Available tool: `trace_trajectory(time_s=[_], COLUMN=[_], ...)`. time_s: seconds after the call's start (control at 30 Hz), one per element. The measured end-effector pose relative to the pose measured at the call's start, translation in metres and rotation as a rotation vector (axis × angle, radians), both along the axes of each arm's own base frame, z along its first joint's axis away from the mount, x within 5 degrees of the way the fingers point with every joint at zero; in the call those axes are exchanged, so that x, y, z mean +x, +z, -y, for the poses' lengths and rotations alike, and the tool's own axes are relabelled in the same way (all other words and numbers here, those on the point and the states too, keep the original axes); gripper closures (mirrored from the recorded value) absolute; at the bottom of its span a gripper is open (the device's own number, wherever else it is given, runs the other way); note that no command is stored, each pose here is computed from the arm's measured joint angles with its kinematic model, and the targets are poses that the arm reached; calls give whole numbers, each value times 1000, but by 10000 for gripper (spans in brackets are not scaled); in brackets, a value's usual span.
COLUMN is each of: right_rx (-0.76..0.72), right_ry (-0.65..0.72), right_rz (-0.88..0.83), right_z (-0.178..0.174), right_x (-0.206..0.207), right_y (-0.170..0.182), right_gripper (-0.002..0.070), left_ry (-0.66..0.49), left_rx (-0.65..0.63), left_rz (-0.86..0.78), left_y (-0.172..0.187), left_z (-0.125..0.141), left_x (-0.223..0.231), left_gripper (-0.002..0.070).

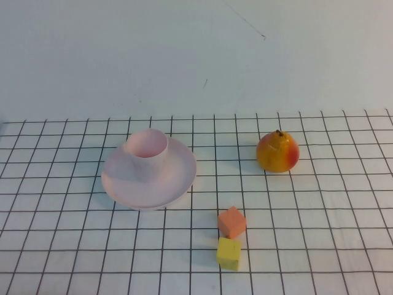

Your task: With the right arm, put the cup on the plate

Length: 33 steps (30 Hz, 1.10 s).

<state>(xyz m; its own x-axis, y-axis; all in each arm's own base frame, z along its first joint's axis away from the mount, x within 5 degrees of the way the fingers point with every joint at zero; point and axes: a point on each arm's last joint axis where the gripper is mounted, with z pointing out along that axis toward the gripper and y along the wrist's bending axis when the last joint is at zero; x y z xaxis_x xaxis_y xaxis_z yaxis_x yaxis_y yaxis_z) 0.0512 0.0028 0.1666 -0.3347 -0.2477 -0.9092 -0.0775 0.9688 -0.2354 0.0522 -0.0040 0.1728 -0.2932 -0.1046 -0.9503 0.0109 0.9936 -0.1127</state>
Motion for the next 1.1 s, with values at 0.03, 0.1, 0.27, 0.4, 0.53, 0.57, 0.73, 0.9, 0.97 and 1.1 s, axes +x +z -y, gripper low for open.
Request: trace_trajectory(time_s=[0.03, 0.1, 0.27, 0.4, 0.53, 0.57, 0.73, 0.9, 0.97, 1.1], right_rx=[-1, 0, 36, 33, 61, 71, 113, 155, 161, 164], right_ry=[-3, -11, -45, -105, -142, -148, -166, -170, -170, -154], right_rz=[-1, -2, -2, 0, 3, 4, 7, 8, 9, 7], right_z=[0, 1, 3, 8, 10, 10, 10, 10, 9, 8], right_x=[0, 0, 0, 0, -1, -1, -1, -1, -1, -1], right_y=[0, 0, 0, 0, 0, 0, 0, 0, 0, 0], right_gripper=[678, 678, 678, 678, 678, 678, 678, 678, 678, 678], left_ry=[0, 0, 0, 0, 0, 0, 0, 0, 0, 0], left_rx=[0, 0, 0, 0, 0, 0, 0, 0, 0, 0], left_rz=[0, 0, 0, 0, 0, 0, 0, 0, 0, 0], left_y=[0, 0, 0, 0, 0, 0, 0, 0, 0, 0], left_z=[0, 0, 0, 0, 0, 0, 0, 0, 0, 0], left_x=[0, 0, 0, 0, 0, 0, 0, 0, 0, 0], left_gripper=[678, 678, 678, 678, 678, 678, 678, 678, 678, 678])
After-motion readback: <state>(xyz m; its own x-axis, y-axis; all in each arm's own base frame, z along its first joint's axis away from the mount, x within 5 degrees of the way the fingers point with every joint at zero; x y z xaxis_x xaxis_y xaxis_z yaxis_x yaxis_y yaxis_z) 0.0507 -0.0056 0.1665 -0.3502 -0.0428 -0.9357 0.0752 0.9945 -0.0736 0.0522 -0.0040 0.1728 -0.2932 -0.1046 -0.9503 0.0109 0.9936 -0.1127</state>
